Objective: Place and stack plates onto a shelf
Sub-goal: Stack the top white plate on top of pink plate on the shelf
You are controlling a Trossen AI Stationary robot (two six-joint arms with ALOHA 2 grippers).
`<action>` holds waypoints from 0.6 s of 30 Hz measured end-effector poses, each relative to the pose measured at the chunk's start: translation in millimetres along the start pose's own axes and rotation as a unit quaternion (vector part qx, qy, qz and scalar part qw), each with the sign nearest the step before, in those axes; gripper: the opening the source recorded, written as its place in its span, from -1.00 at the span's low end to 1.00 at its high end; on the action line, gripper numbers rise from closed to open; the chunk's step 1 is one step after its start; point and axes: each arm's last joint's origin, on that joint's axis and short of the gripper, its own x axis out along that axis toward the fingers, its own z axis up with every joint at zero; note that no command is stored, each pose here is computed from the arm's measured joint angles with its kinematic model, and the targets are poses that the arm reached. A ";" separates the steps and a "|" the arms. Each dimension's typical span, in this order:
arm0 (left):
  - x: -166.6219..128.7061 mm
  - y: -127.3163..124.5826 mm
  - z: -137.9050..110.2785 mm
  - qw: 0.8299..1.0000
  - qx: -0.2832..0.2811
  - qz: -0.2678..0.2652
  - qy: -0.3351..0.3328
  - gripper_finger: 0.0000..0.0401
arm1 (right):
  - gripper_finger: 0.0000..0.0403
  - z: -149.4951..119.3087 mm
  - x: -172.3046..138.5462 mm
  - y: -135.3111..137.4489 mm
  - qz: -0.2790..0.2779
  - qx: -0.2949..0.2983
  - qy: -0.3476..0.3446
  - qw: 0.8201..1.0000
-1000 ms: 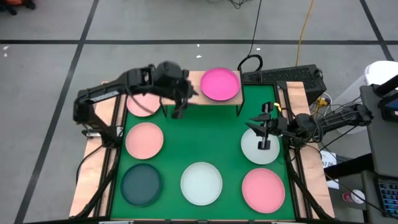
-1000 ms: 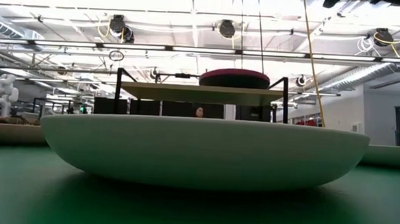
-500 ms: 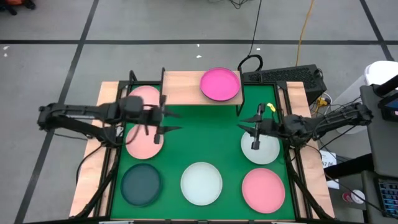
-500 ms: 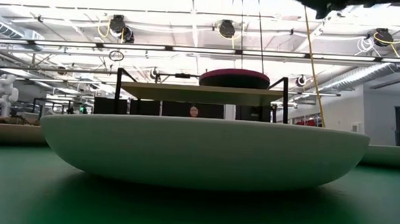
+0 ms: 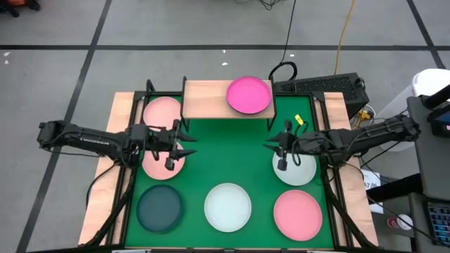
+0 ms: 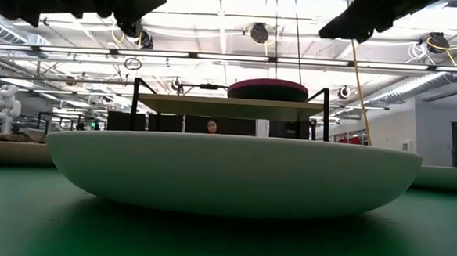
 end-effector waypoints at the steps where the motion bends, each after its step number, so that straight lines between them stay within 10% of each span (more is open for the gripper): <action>1: -0.7 -1.0 -2.2 1.000 -0.001 -0.002 0.000 -0.05 | -0.66 -1.7 1.8 1.7 0.017 0.008 0.009 1.000; 10: -0.6 -5.2 -2.3 1.000 0.002 -0.012 -0.002 -0.05 | -0.66 -25.7 25.0 17.0 0.108 0.049 0.133 0.984; 18: -1.2 1.8 -4.8 0.995 -0.002 0.099 0.010 -0.05 | -0.66 -46.4 38.1 22.8 0.108 0.064 0.219 0.968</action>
